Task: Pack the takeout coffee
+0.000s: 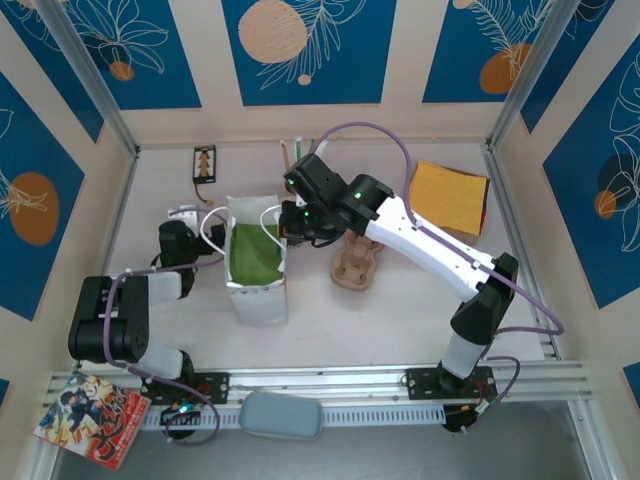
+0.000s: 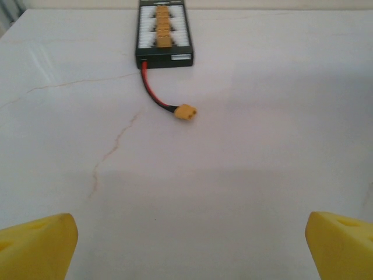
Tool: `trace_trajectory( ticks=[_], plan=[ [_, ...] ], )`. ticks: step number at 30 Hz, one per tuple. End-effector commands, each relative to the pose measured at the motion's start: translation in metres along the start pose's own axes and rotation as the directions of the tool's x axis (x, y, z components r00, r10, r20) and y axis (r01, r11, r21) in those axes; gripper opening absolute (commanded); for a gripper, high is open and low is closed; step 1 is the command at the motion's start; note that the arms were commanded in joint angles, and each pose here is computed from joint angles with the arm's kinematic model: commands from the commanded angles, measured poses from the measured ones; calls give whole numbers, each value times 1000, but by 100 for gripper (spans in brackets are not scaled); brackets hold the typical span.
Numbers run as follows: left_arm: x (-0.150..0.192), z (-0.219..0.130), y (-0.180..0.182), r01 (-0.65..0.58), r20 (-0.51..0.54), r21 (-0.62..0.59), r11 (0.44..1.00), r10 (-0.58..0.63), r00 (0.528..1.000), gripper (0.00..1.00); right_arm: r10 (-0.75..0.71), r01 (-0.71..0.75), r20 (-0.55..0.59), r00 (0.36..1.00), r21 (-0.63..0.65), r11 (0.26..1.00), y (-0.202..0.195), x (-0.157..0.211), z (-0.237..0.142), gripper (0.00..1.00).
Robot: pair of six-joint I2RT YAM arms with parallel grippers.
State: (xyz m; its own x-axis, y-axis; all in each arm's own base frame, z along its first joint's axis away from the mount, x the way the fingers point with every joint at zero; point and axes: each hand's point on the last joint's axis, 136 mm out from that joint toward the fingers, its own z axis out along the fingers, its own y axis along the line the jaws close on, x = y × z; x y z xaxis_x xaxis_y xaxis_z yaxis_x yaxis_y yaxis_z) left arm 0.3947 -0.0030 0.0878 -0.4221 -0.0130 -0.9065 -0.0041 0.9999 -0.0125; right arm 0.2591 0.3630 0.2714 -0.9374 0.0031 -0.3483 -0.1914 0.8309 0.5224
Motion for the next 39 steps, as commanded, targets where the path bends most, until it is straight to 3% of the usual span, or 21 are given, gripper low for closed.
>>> trace_trajectory(
  ticks=[1, 12, 27, 39],
  plan=[
    [-3, -3, -12, -67, 105, 34, 997, 63, 992, 100, 17, -17, 21, 1000, -12, 1000, -1, -1, -14, 0],
    [-4, 0, -18, -89, 103, 53, 995, 83, 991, 100, 18, -17, 5, 1000, -21, 1000, -2, 4, -10, 3],
    [-3, -1, -18, -88, 104, 56, 995, 81, 991, 100, -60, 63, 53, 997, -67, 996, 1, 15, -42, 51],
    [-4, -1, -18, -87, 106, 55, 995, 81, 991, 100, -185, 185, 146, 972, 12, 983, -65, 42, -82, 81]
  ],
)
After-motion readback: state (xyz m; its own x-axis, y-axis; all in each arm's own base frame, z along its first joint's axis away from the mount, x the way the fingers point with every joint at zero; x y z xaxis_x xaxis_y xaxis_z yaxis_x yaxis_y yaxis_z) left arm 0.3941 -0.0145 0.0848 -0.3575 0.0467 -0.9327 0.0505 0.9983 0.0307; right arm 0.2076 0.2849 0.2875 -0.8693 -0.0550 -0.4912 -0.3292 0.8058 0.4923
